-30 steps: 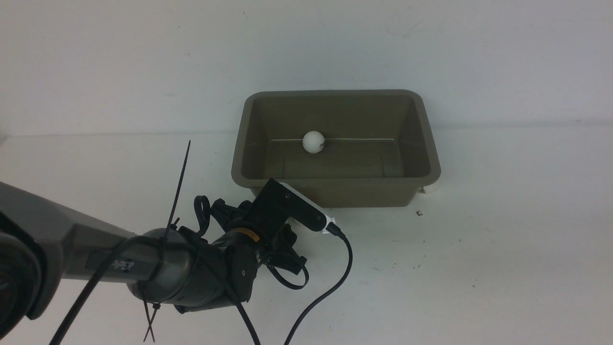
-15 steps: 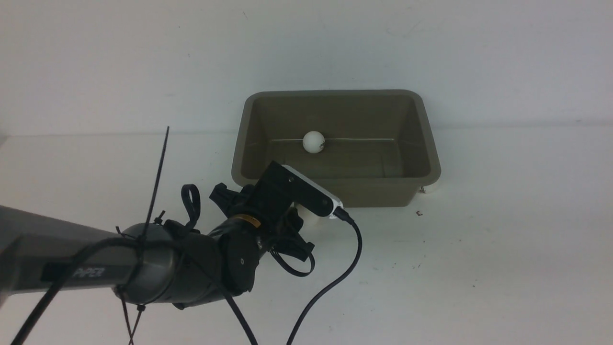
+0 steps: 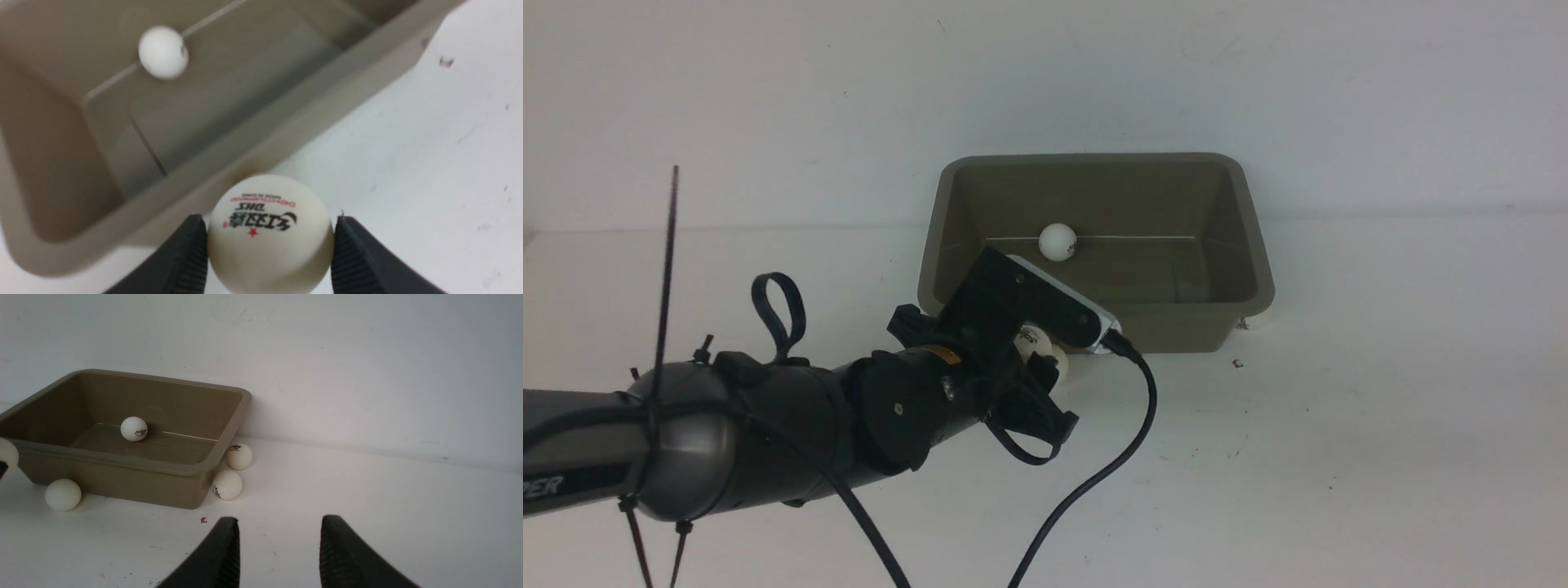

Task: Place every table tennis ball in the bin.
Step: Use the left arm to clamp the table tennis ball closest to it, then use the left arm to put the table tennis ball into the box

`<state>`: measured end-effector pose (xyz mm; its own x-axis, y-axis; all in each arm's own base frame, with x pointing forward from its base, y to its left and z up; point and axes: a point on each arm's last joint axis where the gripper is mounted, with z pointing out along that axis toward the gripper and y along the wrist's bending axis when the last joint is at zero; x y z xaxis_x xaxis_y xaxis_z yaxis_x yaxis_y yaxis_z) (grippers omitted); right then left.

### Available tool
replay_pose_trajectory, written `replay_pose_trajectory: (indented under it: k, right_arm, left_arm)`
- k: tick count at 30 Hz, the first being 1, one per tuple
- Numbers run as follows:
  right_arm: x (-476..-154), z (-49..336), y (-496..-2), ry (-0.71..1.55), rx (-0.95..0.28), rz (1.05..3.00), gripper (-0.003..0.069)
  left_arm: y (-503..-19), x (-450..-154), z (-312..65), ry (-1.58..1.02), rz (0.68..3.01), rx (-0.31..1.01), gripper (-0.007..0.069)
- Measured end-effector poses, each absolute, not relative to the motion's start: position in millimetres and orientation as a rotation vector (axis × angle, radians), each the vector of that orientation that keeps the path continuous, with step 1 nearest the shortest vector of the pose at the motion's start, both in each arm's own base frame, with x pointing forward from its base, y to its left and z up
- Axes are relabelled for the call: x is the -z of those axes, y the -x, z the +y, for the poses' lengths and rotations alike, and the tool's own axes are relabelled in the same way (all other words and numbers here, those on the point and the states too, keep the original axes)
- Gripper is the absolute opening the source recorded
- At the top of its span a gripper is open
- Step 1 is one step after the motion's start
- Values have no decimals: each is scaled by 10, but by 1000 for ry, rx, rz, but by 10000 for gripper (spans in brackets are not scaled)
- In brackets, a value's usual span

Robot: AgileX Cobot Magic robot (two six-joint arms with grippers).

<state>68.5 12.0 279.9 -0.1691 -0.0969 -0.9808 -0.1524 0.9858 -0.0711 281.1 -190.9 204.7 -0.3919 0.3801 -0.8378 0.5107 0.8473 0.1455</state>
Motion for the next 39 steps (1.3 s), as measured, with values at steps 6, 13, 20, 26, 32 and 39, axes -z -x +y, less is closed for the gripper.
replay_pose_trajectory:
  k: [6,13,20,26,32,39]
  right_arm:
    - [-2799,120,-685,186,-49,1744,262]
    - [-2799,120,-685,186,-49,1744,262]
    - [-2799,120,-685,186,-49,1744,262]
    - [-2799,120,-685,186,-49,1744,262]
    - [-2799,120,-685,186,-49,1744,262]
    - [-2799,120,-685,187,-49,1743,262]
  left_arm:
    - [-2831,-2152,-1889,-688,1931,102,352]
    - [-2916,-2292,-1839,-636,1772,-23,352]
    - [-3094,-2294,-1724,-620,1703,-73,352]
    - [-3351,-2147,-1752,-596,1745,-21,352]
    - [-3433,-2007,-1829,-651,1806,7,352]
    - [-3435,-1985,-1836,-656,1815,12,352]
